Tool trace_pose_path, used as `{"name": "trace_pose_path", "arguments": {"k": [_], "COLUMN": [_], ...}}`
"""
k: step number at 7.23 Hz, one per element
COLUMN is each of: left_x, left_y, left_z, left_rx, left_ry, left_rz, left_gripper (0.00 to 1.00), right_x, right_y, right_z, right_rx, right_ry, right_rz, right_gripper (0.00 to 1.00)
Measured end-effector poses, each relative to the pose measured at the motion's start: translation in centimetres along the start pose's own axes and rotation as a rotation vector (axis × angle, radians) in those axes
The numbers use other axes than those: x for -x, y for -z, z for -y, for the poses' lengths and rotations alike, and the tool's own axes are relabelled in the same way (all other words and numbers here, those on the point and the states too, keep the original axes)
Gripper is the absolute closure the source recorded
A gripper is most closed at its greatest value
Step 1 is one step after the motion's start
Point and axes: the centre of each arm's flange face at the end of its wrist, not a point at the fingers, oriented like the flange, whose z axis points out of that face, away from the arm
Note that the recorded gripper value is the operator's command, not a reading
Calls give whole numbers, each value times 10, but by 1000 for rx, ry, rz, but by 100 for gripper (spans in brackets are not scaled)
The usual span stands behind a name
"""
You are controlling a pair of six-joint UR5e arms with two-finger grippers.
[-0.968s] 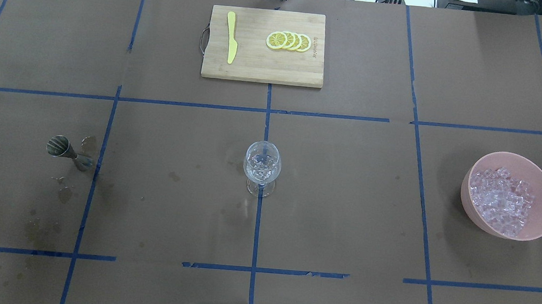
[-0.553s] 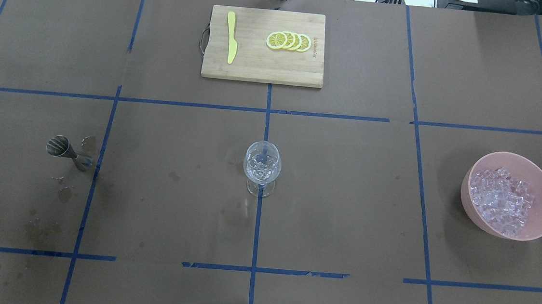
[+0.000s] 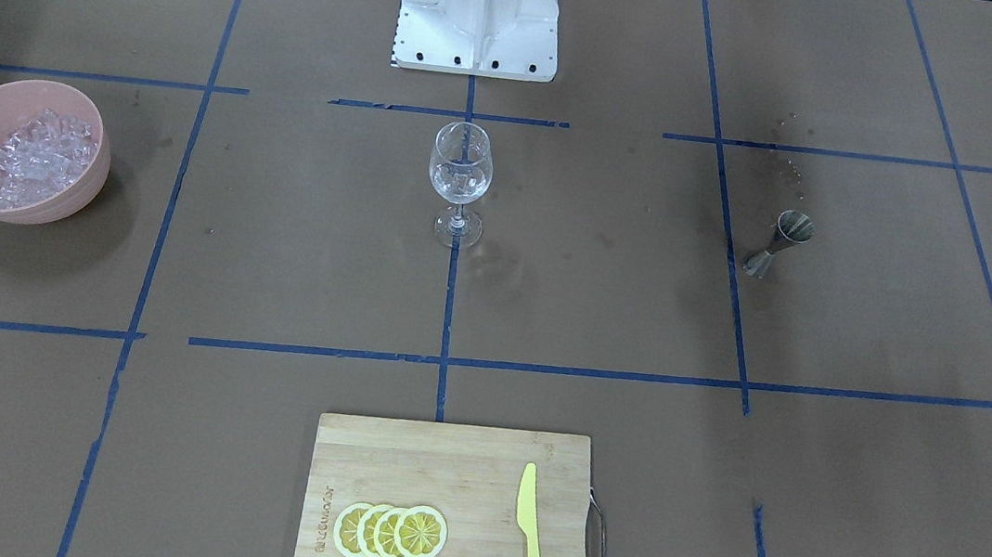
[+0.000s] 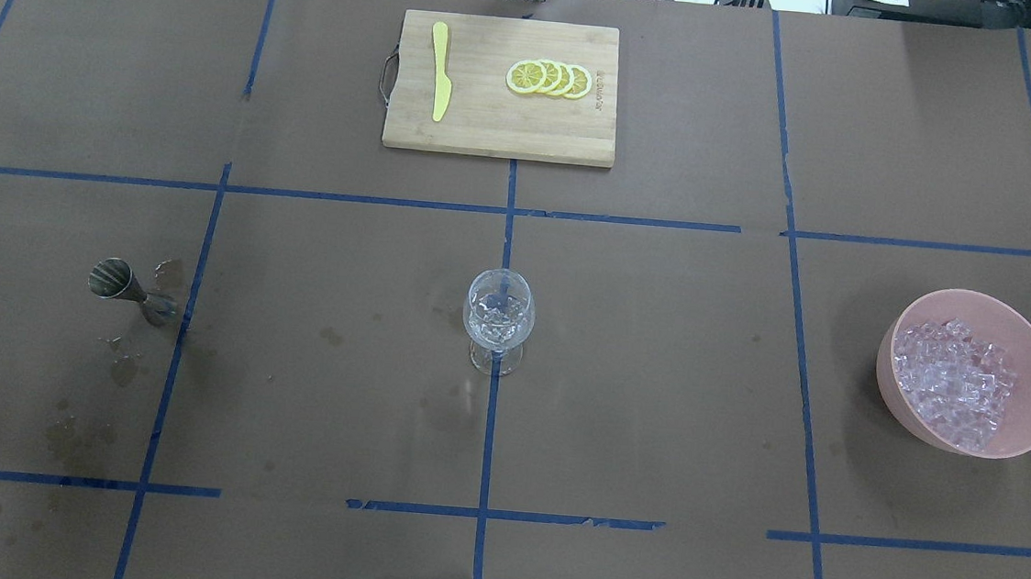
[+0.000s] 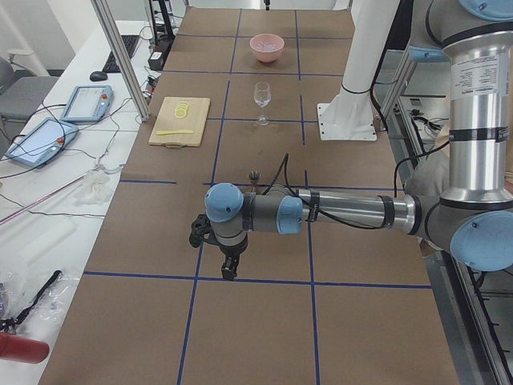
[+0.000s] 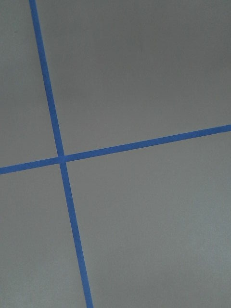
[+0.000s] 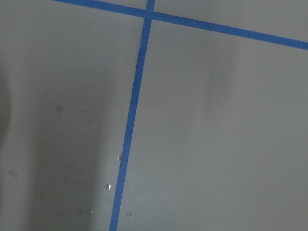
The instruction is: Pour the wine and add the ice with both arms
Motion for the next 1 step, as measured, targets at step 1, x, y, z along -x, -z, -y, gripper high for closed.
{"name": "trace_pose_path", "arguments": {"k": [1], "left_x": [0], "left_y": [0], "left_z": [0], "left_rx": [0], "left_ry": [-1], "left_rz": [-1], "left_gripper": [0], "right_x": [0], "right_y": [0], "right_z": [0], "right_rx": [0], "right_ry": [0], "right_rz": [0], "right_gripper": [0]}}
